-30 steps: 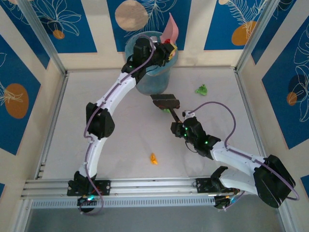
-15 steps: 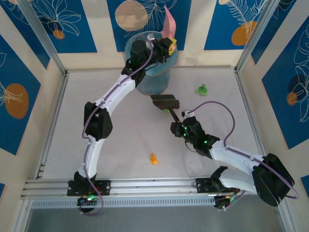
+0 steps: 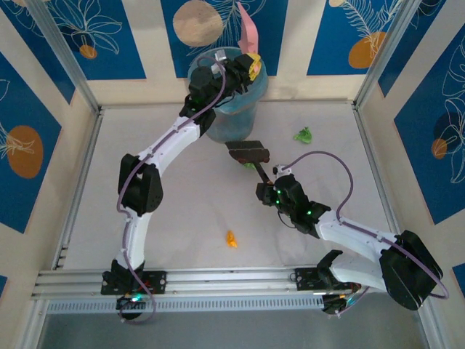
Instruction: Sweep away the paper scraps from the table
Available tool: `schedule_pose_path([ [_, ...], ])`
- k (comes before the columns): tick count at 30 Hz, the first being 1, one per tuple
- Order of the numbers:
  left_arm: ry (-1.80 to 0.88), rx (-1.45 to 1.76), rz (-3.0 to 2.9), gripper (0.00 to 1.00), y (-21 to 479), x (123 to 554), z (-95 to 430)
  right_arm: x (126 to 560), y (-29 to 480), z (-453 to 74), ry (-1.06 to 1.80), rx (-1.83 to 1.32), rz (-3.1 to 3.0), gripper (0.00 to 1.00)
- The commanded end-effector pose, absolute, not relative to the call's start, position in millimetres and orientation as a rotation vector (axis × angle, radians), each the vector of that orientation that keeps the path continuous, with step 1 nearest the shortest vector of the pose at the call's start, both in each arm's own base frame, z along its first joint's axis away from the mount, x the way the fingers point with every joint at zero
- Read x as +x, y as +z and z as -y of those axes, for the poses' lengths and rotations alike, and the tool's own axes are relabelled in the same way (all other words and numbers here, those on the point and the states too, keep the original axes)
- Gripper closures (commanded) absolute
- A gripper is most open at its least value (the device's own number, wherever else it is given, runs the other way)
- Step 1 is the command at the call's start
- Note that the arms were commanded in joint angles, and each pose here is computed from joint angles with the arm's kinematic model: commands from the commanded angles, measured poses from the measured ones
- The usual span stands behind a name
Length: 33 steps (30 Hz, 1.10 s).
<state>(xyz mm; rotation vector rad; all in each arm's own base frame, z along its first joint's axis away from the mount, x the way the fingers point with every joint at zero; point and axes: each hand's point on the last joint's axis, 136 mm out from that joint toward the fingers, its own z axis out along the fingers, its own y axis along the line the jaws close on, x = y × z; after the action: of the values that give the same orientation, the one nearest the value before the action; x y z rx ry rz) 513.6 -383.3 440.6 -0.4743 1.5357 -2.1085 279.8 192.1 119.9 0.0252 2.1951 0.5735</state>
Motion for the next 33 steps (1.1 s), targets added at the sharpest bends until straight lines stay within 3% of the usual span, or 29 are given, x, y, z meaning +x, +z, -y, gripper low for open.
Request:
schedule_pose_path([
  [1,-2.172,-0.297,-1.41,1.0,499,481,370,290,145,-201,0.604,0.015,-2.121,1.0],
  [10,-2.09,-0.074,-1.527,1.0,500,416,374,290,147,-200,0.606,0.021,-2.118,1.0],
  [16,-1.942,-0.013,-1.703,1.0,464,372,363,288,149,-199,0.609,0.027,-2.117,1.0],
  [23,-1.487,0.092,-2.106,1.0,367,305,314,283,160,-187,0.604,0.06,-2.076,1.0],
  [33,-0.669,0.145,-2.57,1.0,218,209,183,281,164,-171,0.597,0.14,-2.056,1.0],
])
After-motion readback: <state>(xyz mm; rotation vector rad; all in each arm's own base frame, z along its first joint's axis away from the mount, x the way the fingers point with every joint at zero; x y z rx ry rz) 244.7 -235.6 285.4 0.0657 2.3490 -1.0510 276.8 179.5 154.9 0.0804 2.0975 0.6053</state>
